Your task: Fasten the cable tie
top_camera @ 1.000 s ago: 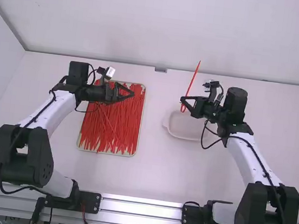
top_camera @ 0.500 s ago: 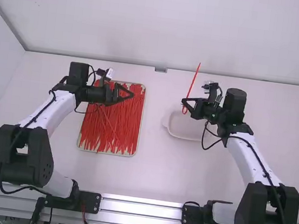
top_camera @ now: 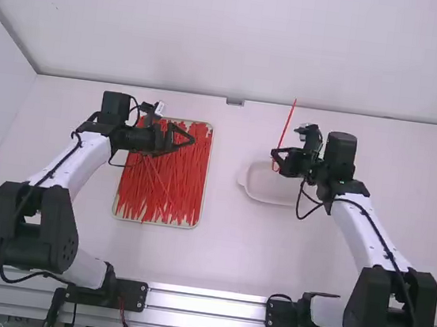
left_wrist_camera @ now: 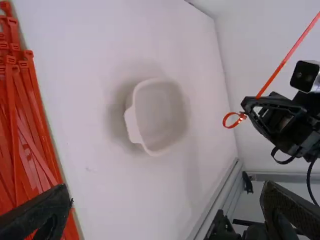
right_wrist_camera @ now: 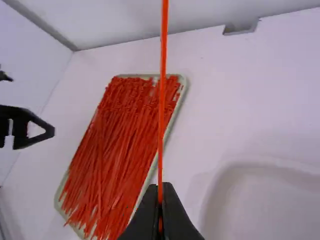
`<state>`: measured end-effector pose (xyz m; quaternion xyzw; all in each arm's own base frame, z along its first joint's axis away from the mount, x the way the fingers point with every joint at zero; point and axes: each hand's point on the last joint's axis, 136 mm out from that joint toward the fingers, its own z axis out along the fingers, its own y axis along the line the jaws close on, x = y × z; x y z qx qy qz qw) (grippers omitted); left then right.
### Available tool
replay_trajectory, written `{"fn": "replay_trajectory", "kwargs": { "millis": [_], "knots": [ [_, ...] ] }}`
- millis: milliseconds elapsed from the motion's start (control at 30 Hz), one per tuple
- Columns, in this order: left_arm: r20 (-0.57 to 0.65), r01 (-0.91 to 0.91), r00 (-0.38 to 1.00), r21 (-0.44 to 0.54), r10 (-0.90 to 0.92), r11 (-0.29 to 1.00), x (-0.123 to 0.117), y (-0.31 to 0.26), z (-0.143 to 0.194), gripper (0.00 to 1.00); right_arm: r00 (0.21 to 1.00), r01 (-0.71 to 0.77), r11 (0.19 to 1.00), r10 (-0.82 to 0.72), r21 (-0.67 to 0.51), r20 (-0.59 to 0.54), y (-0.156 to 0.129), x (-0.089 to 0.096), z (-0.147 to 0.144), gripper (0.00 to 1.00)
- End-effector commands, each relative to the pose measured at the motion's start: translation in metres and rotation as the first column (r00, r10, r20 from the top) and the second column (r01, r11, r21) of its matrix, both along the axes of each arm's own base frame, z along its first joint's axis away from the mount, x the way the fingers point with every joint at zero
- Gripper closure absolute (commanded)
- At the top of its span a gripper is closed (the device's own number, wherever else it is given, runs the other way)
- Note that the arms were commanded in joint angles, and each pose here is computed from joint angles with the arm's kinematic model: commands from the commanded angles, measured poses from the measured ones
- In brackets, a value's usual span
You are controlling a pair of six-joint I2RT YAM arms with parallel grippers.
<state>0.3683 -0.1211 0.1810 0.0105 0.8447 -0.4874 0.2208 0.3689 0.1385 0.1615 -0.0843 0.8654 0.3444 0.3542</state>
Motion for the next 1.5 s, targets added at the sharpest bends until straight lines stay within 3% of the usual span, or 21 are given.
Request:
{"fn": "replay_trajectory", "kwargs": {
  "millis": [0,233,433,967,1233,1367,1400,1433,1467],
  "knots": [
    [0.011,0.012,1.000,0.001,-0.012,1.000,-0.001,0.001,-0.003,0.01,0.996,0.079,0.992,-0.075,-0.098,0.040,-0.004,0.010,0.004,1.00],
    [0.006,0.012,1.000,0.000,-0.012,1.000,-0.001,0.000,-0.003,0.01,0.978,0.206,0.932,-0.194,-0.297,0.071,-0.009,0.013,-0.014,1.00],
    [0.004,0.013,1.000,0.000,-0.013,1.000,-0.002,0.000,-0.003,0.01,0.965,0.260,0.881,-0.247,-0.394,0.086,-0.014,0.015,-0.029,1.00],
    [-0.001,0.012,1.000,0.000,-0.012,1.000,-0.002,0.000,-0.004,0.01,0.948,0.232,0.853,-0.305,-0.467,-0.087,-0.030,0.018,-0.104,1.00],
    [-0.001,0.012,1.000,-0.001,-0.012,1.000,-0.002,0.000,-0.004,0.01,0.951,0.204,0.851,-0.290,-0.485,-0.109,-0.025,0.016,-0.117,1.00],
    [-0.001,0.014,1.000,-0.002,-0.014,1.000,-0.003,0.000,-0.003,0.01,0.952,0.208,0.852,-0.289,-0.481,-0.101,-0.025,0.017,-0.115,0.86],
    [-0.001,0.013,1.000,-0.001,-0.013,1.000,-0.002,0.000,-0.004,0.01,0.953,0.207,0.853,-0.286,-0.479,-0.097,-0.023,0.018,-0.115,0.71],
    [-0.001,0.012,1.000,0.000,-0.012,1.000,-0.002,0.000,-0.004,0.01,0.953,0.208,0.853,-0.287,-0.479,-0.097,-0.023,0.018,-0.115,0.66],
    [-0.001,0.013,1.000,-0.001,-0.013,1.000,-0.003,0.000,-0.003,0.01,0.952,0.211,0.852,-0.290,-0.479,-0.096,-0.025,0.018,-0.115,0.02]
  ]
}}
